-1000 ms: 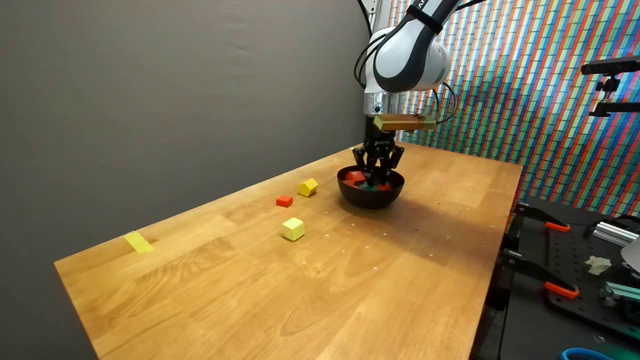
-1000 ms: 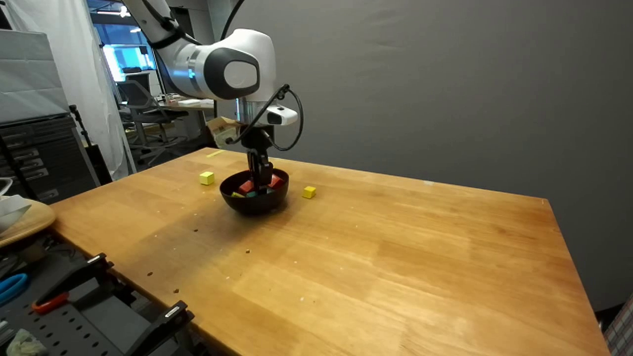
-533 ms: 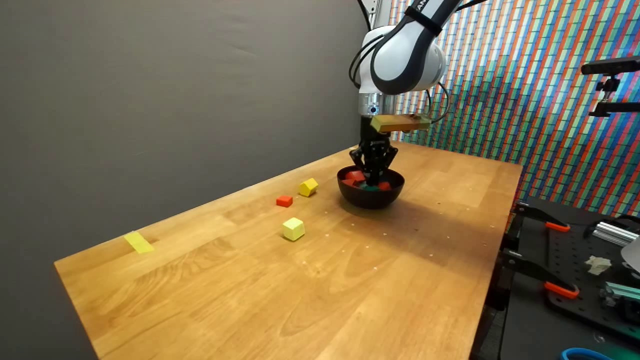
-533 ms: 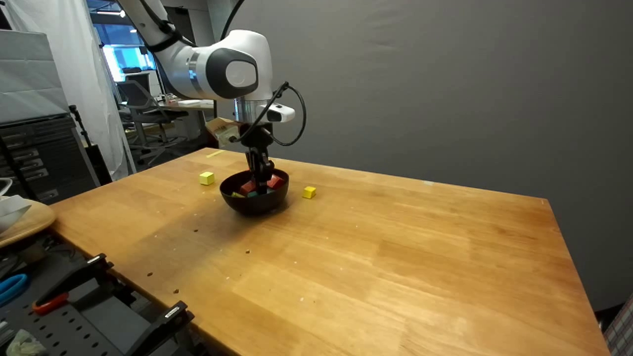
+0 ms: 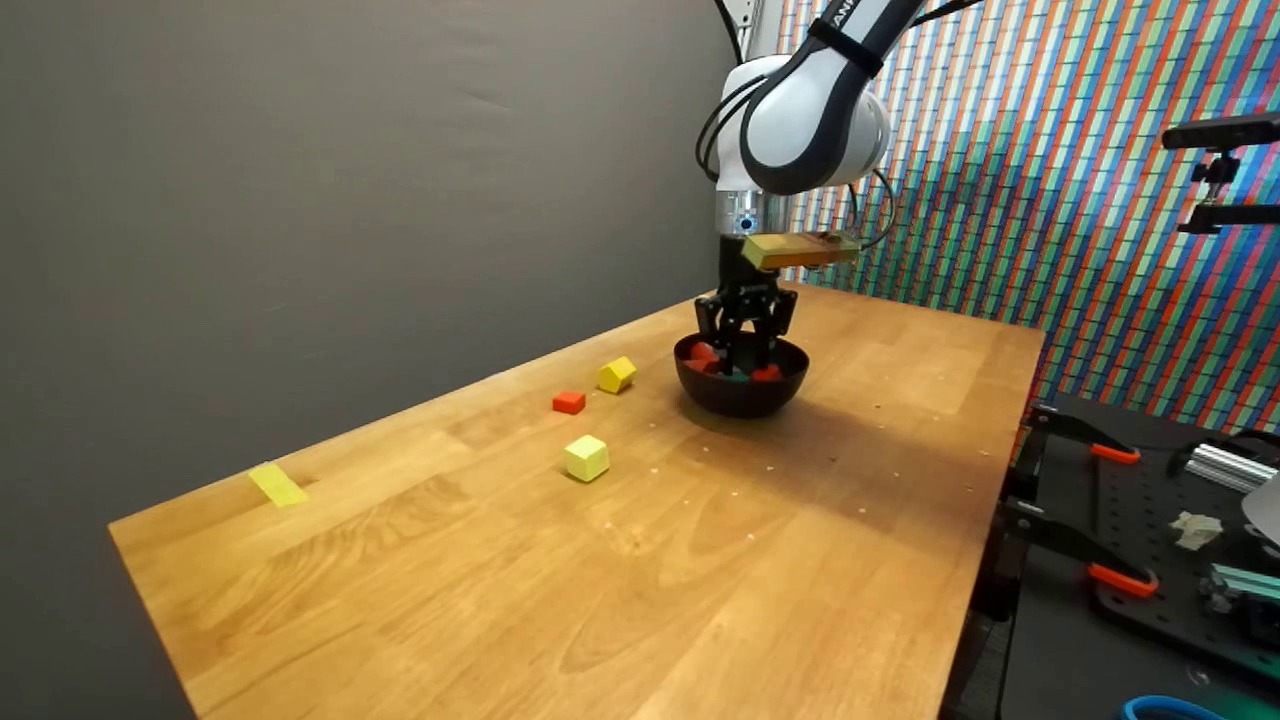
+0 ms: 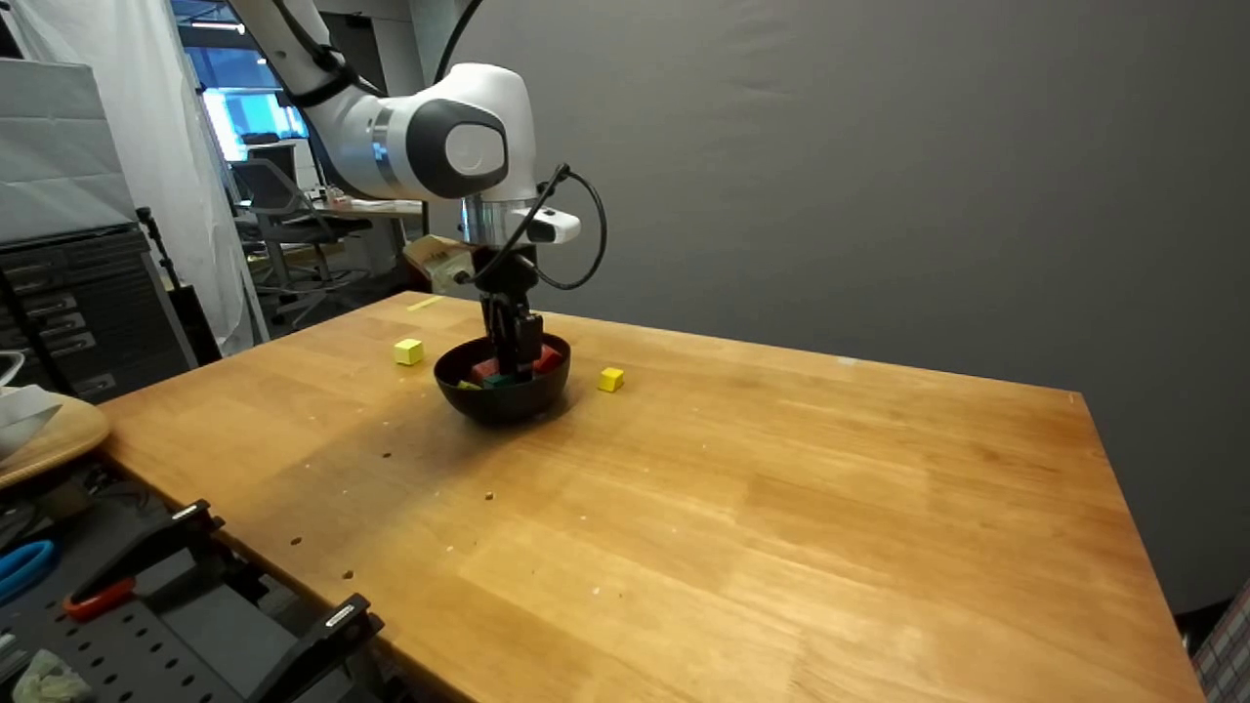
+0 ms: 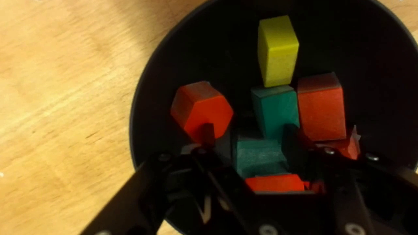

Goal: Remove the cubes from the bowl

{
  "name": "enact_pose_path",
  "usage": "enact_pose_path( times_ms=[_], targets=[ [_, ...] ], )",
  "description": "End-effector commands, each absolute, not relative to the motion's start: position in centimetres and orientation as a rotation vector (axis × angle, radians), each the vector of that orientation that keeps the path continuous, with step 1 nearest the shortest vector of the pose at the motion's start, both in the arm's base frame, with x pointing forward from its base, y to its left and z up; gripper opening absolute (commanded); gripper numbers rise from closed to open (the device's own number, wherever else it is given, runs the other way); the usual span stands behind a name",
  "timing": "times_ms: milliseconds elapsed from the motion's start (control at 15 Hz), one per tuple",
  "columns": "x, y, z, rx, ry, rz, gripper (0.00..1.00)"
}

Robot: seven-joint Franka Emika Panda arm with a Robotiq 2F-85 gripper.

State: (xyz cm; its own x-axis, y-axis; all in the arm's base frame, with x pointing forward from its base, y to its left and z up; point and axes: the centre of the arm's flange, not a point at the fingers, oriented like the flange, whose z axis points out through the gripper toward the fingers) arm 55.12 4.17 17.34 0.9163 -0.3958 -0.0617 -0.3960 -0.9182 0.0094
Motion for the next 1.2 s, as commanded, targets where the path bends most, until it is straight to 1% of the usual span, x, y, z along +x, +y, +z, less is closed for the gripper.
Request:
enact_pose_path(
  times_ms=[0, 67, 133, 200, 267, 467, 733, 800, 867, 933, 1000, 1067, 1133],
  targets=[
    [55.5, 4.4, 17.1, -3.065, 0.600, 0.049, 0.48],
    [55.6, 4.5, 17.2, -3.061, 0.597, 0.040, 0.42],
    [55.6, 4.6, 17.3, -3.060, 0.595, 0.035, 0.45],
    [55.8, 4.6, 17.4, -3.057, 0.593, 0.026, 0.46],
    [55.9, 4.6, 17.6, -3.051, 0.597, 0.010, 0.44],
    [56.3, 4.5, 18.3, -3.034, 0.604, -0.018, 0.43],
    [57.0, 4.6, 18.6, -3.013, 0.607, -0.045, 0.46],
    [57.1, 4.8, 18.6, -3.006, 0.606, -0.040, 0.44],
    [57.3, 5.2, 18.4, -2.997, 0.600, -0.032, 0.45],
    [57.4, 5.5, 18.3, -2.990, 0.593, -0.024, 0.43],
    [57.4, 5.8, 18.1, -2.984, 0.588, -0.017, 0.44],
    [57.4, 6.1, 17.8, -2.979, 0.584, -0.008, 0.42],
    [57.5, 6.3, 17.6, -2.973, 0.582, 0.000, 0.42]
  ],
)
